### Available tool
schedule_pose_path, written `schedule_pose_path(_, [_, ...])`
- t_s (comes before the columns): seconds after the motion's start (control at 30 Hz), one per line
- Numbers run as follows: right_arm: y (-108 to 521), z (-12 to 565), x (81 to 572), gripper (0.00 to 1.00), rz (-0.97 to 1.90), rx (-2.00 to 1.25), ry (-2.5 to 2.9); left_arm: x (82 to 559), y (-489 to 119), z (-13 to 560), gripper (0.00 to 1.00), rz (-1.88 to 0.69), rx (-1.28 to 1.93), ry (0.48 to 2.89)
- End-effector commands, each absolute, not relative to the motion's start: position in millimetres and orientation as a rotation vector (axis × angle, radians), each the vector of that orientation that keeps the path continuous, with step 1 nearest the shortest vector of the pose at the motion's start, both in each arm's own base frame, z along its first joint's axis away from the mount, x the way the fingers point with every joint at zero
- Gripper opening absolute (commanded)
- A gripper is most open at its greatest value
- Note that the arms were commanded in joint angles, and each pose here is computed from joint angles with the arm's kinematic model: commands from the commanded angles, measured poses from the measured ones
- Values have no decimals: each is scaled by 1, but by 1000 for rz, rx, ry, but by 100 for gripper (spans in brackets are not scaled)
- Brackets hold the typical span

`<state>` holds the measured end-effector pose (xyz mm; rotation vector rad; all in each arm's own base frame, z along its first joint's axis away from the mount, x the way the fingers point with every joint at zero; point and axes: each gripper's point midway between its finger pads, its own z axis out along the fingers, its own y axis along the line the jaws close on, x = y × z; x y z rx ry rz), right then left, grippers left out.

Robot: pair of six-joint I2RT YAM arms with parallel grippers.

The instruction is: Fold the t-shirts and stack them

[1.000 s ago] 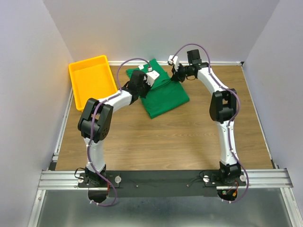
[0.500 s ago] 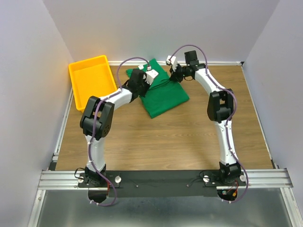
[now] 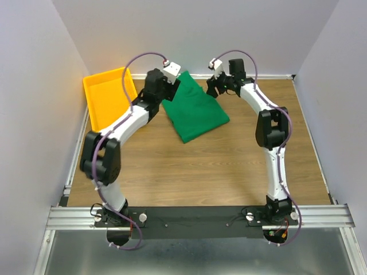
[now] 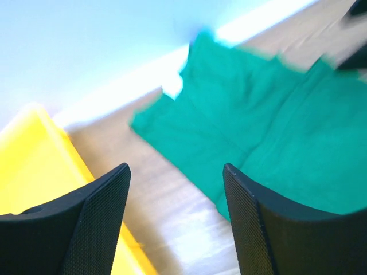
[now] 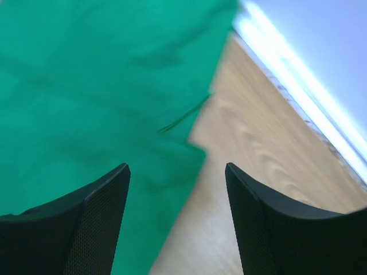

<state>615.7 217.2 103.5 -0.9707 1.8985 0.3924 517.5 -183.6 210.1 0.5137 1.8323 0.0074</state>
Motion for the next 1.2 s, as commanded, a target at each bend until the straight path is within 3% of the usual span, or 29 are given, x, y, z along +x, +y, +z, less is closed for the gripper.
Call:
schedule_pose_path(0.0, [218, 153, 539, 76, 753, -1260, 1579, 472, -216, 246, 71, -124, 800, 1654])
schedule_pose_path(0.07, [192, 142, 502, 77, 776, -1459, 1476, 430, -243, 219, 71, -188, 1013, 1677])
schedule_pose_path(0.13, [175, 127, 495, 78, 602, -1735, 1327, 393, -260, 193, 71, -230, 1144, 1723])
schedule_pose_path(0.2, [155, 87, 461, 79, 677, -1924, 1413, 352, -285, 167, 71, -264, 1275, 1727])
schedule_pose_path(0.3, [143, 78, 455, 79, 659, -2004, 1445, 319, -299, 134, 70, -296, 1340, 1772])
schedule_pose_path(0.8, [148, 73, 443, 80, 684, -1903, 1493, 351, -305, 50, 65, -78, 1331, 1983])
schedule_pose_path(1.1, [151, 73, 440, 80, 663, -1913, 1459, 354, -271, 8, 52, 123, 1246, 2156])
schedule_pose_path(1.17, [153, 72, 440, 80, 655, -1922, 1447, 352, -269, 5, 45, 127, 1229, 2174])
